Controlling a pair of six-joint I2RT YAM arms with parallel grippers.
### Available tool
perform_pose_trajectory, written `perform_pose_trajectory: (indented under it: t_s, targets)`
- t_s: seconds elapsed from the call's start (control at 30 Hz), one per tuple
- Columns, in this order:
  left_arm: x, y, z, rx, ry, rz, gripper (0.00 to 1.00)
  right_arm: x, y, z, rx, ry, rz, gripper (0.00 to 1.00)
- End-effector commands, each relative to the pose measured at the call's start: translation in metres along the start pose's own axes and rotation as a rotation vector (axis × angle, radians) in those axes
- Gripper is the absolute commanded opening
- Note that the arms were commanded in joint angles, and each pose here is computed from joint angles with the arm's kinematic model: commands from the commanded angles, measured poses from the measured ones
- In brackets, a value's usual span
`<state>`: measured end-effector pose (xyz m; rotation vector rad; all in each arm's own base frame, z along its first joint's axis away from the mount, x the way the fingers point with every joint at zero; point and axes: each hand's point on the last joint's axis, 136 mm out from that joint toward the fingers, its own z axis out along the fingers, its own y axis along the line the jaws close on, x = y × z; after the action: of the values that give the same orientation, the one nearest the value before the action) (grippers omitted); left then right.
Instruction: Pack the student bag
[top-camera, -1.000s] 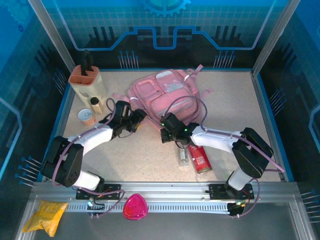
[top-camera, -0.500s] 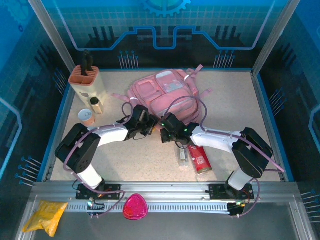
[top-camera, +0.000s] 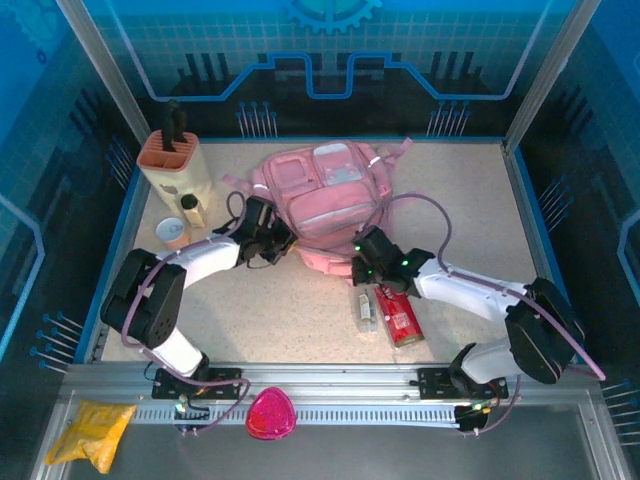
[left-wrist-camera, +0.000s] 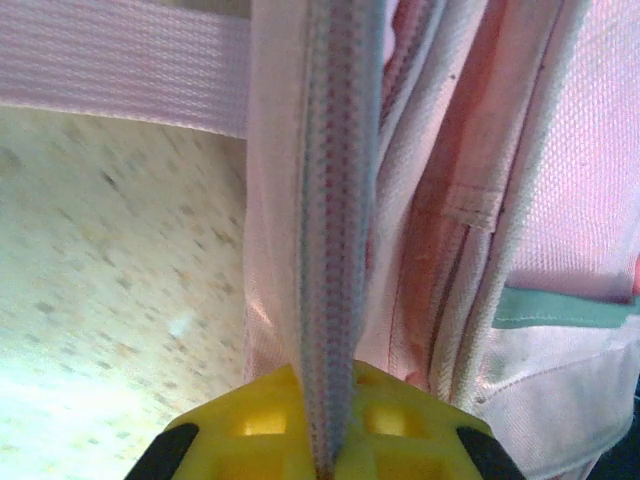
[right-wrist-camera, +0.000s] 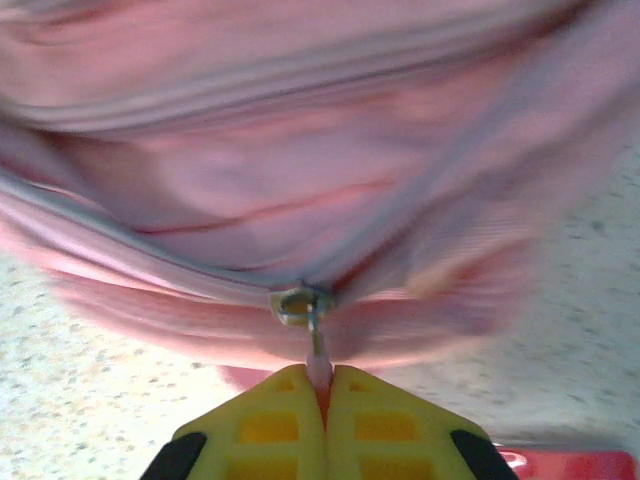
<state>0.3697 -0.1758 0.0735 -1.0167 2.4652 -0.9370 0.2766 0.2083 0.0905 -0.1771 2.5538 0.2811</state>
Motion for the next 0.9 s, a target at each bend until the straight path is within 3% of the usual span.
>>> perform_pose_trajectory:
  t_s: [0.0,0.2,0.23,0.33,0.4,0.53,0.6,0.7,0.87]
  targets:
    - [-0.06,-0.003,-0.025,-0.033,-0.158,0.08,0.0,0.014,-0.033,-0.003,0.103,0.08,-0.029,0.0]
    - [-0.098,-0.003,-0.032,-0.073,-0.189,0.103,0.0,-0.011,0.048,-0.008,-0.098,0.04,-0.161,0.0]
    - [-0.1,-0.004,-0.035,-0.071,-0.189,0.105,0.04,-0.013,0.061,-0.009,-0.123,0.033,-0.178,0.0]
    - [-0.095,-0.008,-0.046,-0.06,-0.182,0.109,0.34,-0.015,0.097,-0.01,-0.258,0.034,-0.154,0.0]
    - [-0.08,-0.01,-0.055,-0.016,-0.159,0.083,0.45,-0.014,0.112,-0.008,-0.332,0.04,-0.134,0.0]
    - [-0.027,0.001,-0.063,-0.001,-0.11,-0.024,0.58,-0.007,0.105,0.002,-0.284,0.06,-0.139,0.0]
    - [0.003,-0.002,-0.064,0.042,-0.05,-0.071,0.6,-0.004,0.101,0.004,-0.278,0.059,-0.149,0.0]
    - [0.032,-0.002,-0.066,0.047,-0.08,-0.111,0.68,0.001,0.101,0.008,-0.283,0.06,-0.156,0.0]
    - [0.052,0.001,-0.051,0.041,-0.071,-0.201,0.71,0.001,0.106,0.01,-0.316,0.048,-0.182,0.0]
